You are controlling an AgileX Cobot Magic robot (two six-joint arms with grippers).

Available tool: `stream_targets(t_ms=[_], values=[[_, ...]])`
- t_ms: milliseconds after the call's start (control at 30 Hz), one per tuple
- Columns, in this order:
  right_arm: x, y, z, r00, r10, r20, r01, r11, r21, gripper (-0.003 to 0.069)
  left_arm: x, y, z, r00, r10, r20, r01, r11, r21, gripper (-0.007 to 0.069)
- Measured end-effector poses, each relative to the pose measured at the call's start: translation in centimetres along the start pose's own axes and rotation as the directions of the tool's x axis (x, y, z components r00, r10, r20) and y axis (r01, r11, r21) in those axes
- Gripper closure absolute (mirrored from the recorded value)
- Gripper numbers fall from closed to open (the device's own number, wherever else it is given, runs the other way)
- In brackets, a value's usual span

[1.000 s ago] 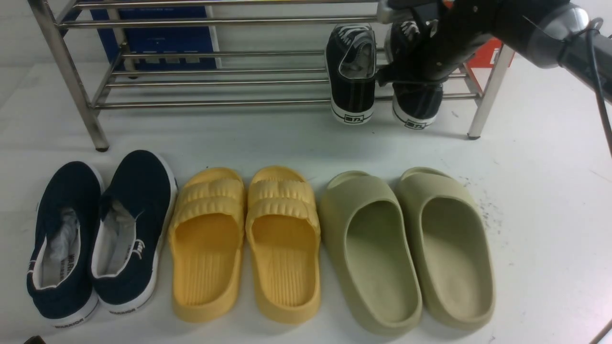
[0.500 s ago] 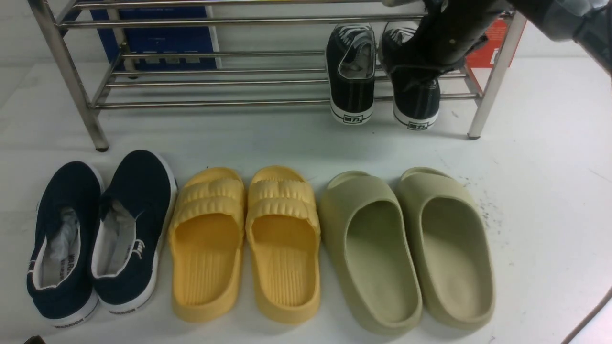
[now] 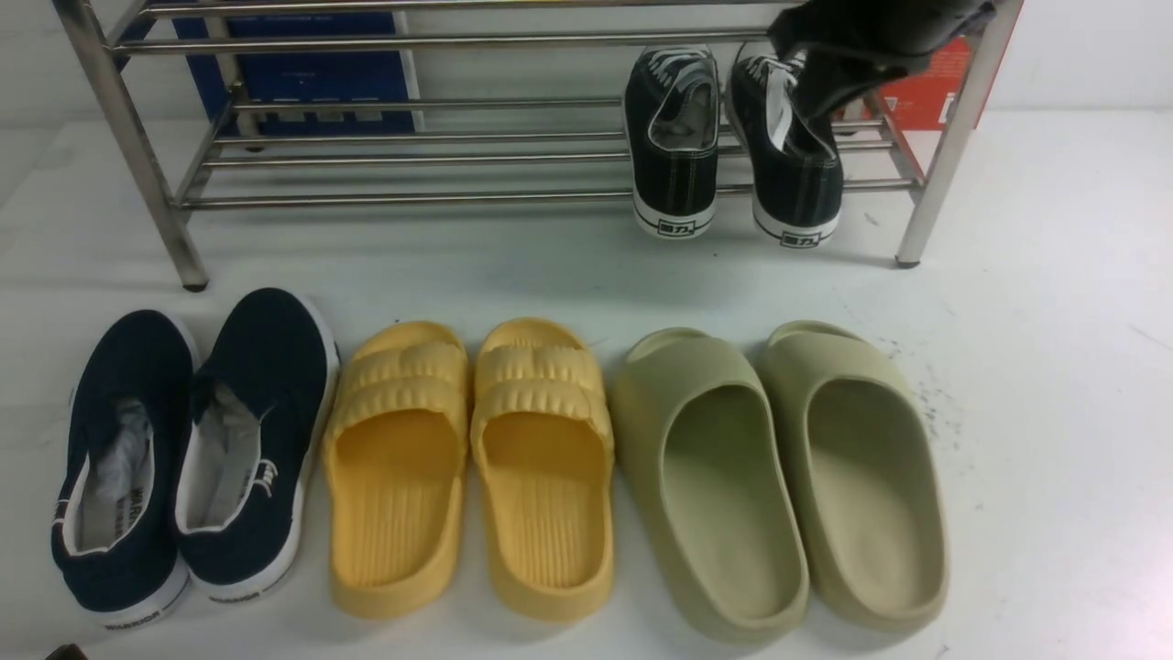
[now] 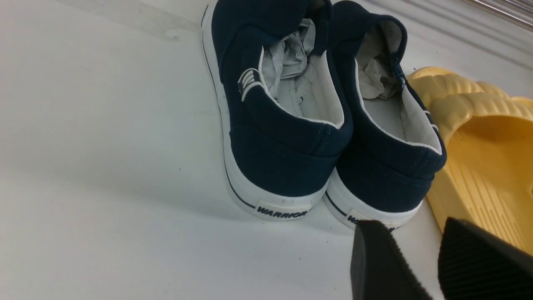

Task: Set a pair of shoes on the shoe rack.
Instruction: Use the right arm to put a shoe into the shoe rack

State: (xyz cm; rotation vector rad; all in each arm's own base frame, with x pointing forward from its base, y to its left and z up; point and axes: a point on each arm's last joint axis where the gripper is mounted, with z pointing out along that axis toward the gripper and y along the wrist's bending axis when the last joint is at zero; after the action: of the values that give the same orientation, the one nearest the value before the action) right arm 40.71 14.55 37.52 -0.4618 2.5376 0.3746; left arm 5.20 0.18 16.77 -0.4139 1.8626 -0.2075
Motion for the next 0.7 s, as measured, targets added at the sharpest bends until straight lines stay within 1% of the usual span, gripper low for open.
stream_targets(t_ms=[33, 67, 133, 167, 200, 233, 267, 367, 400, 467, 567, 600, 700], values=[[0.4, -0.1, 0.3, 1.000, 0.004, -0.022, -0.004, 1.000, 0.002, 0.0531, 0.0, 0.0, 0.0, 1.000, 0.000, 0.000, 0.000, 1.000, 0.000, 0.0387], [2.2, -0.2, 0.6, 0.996, 0.014, -0.089, -0.013, 1.000, 0.011, 0.0538, 0.0, 0.0, 0.0, 1.000, 0.000, 0.000, 0.000, 1.000, 0.000, 0.0387], [3.3, -0.4, 1.0, 0.992, 0.021, -0.126, -0.019, 1.000, 0.019, 0.0543, 0.0, 0.0, 0.0, 1.000, 0.000, 0.000, 0.000, 1.000, 0.000, 0.0387], [4.8, -0.9, 2.9, 0.984, 0.037, -0.176, -0.031, 0.999, 0.035, 0.0554, 0.0, 0.0, 0.0, 1.000, 0.000, 0.000, 0.000, 1.000, 0.000, 0.0387], [4.9, -1.0, 3.2, 0.983, 0.038, -0.179, -0.032, 0.999, 0.037, 0.0555, 0.0, 0.0, 0.0, 1.000, 0.000, 0.000, 0.000, 1.000, 0.000, 0.0387], [5.4, -1.4, 4.5, 0.981, 0.045, -0.187, -0.036, 0.998, 0.049, 0.0562, 0.0, 0.0, 0.0, 1.000, 0.000, 0.000, 0.000, 1.000, 0.000, 0.0387], [6.0, -1.9, 6.8, 0.980, 0.056, -0.191, -0.046, 0.997, 0.059, 0.0579, 0.0, 0.0, 0.0, 1.000, 0.000, 0.000, 0.000, 1.000, 0.000, 0.0387], [6.0, -2.8, 10.0, 0.986, 0.068, -0.152, -0.057, 0.996, 0.074, 0.0608, 0.0, 0.0, 0.0, 1.000, 0.000, 0.000, 0.000, 1.000, 0.000, 0.0387], [6.0, -2.9, 10.2, 0.987, 0.068, -0.148, -0.057, 0.996, 0.076, 0.0612, 0.0, 0.0, 0.0, 1.000, 0.000, 0.000, 0.000, 1.000, 0.000, 0.0387], [5.8, -3.8, 12.2, 0.991, 0.083, -0.101, -0.074, 0.993, 0.089, 0.0630, 0.0, 0.0, 0.0, 1.000, 0.000, 0.000, 0.000, 1.000, 0.000, 0.0387], [5.5, -5.1, 13.5, 0.992, 0.118, -0.031, -0.114, 0.988, 0.108, 0.0638, 0.0, 0.0, 0.0, 1.000, 0.000, 0.000, 0.000, 1.000, 0.000, 0.0387], [5.5, -5.2, 13.5, 0.993, 0.117, -0.026, -0.114, 0.988, 0.109, 0.0638, 0.0, 0.0, 0.0, 1.000, 0.000, 0.000, 0.000, 1.000, 0.000, 0.0387], [4.8, -5.8, 13.7, 0.991, 0.119, 0.063, -0.126, 0.984, 0.122, 0.0639, 0.0, 0.0, 0.0, 1.000, 0.000, 0.000, 0.000, 1.000, 0.000, 0.0387]])
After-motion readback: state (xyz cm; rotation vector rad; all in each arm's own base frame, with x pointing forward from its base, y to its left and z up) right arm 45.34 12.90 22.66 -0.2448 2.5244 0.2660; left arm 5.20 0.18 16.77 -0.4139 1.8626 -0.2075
